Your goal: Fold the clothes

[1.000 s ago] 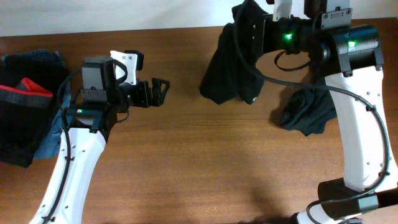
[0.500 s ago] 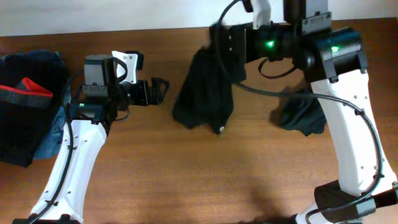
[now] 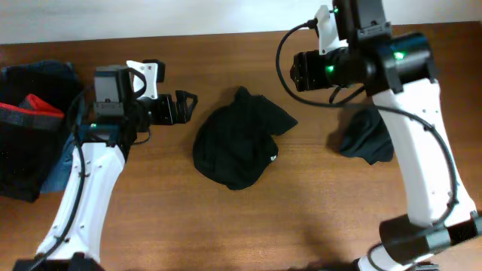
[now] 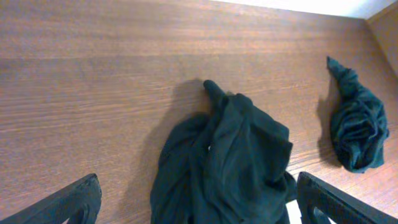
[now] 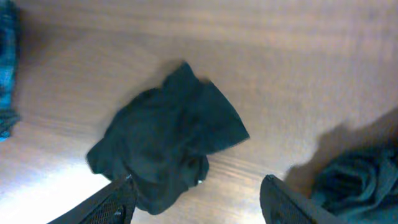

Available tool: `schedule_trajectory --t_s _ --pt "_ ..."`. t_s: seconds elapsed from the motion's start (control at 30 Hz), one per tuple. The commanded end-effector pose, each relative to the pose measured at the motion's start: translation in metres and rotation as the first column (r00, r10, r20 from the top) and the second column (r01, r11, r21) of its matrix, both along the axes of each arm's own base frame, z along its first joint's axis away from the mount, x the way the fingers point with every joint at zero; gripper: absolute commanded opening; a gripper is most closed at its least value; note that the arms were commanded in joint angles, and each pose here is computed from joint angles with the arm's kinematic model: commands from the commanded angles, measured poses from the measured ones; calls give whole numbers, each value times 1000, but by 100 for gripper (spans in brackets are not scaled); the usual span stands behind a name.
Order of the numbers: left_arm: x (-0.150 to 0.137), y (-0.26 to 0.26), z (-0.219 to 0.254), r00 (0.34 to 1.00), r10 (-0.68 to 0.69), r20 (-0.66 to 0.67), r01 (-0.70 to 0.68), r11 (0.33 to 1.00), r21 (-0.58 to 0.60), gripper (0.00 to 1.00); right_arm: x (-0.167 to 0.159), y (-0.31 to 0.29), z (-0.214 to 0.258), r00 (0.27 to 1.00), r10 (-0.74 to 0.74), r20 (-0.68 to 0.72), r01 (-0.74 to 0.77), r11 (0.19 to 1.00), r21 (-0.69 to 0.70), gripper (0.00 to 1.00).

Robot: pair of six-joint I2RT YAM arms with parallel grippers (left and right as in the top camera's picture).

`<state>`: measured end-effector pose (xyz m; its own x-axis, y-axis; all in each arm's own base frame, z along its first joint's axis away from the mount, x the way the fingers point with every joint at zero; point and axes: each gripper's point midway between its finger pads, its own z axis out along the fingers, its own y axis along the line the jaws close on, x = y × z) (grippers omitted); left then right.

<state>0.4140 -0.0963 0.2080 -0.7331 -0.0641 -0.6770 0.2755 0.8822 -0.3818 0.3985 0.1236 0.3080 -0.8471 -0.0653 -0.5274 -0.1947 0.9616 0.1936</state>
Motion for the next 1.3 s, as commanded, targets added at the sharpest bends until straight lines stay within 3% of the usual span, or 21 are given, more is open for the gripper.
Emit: schedule_trajectory --t_s 0.0,0.17,0.37,0.6,0.77,1.27 --pt "8 -11 -15 999 -38 -18 38 999 18 99 11 -14 -59 983 -89 -158 86 996 -26 68" --pt "11 -28 -35 993 -115 -26 116 991 60 99 24 -6 -114 969 -71 -236 82 996 37 68" --pt "18 -21 -47 997 -72 -32 75 990 123 99 41 -3 -167 971 -85 -225 100 993 57 67" --pt "21 -13 -48 999 -36 -27 40 986 161 99 38 -4 -221 967 -110 -232 129 989 68 62" --pt "25 -13 -45 999 -36 -8 36 987 159 99 31 1 -246 959 -130 -250 162 980 113 56" --pt "25 -13 -45 999 -35 -6 36 987 160 99 20 6 -289 944 -152 -293 192 975 115 57"
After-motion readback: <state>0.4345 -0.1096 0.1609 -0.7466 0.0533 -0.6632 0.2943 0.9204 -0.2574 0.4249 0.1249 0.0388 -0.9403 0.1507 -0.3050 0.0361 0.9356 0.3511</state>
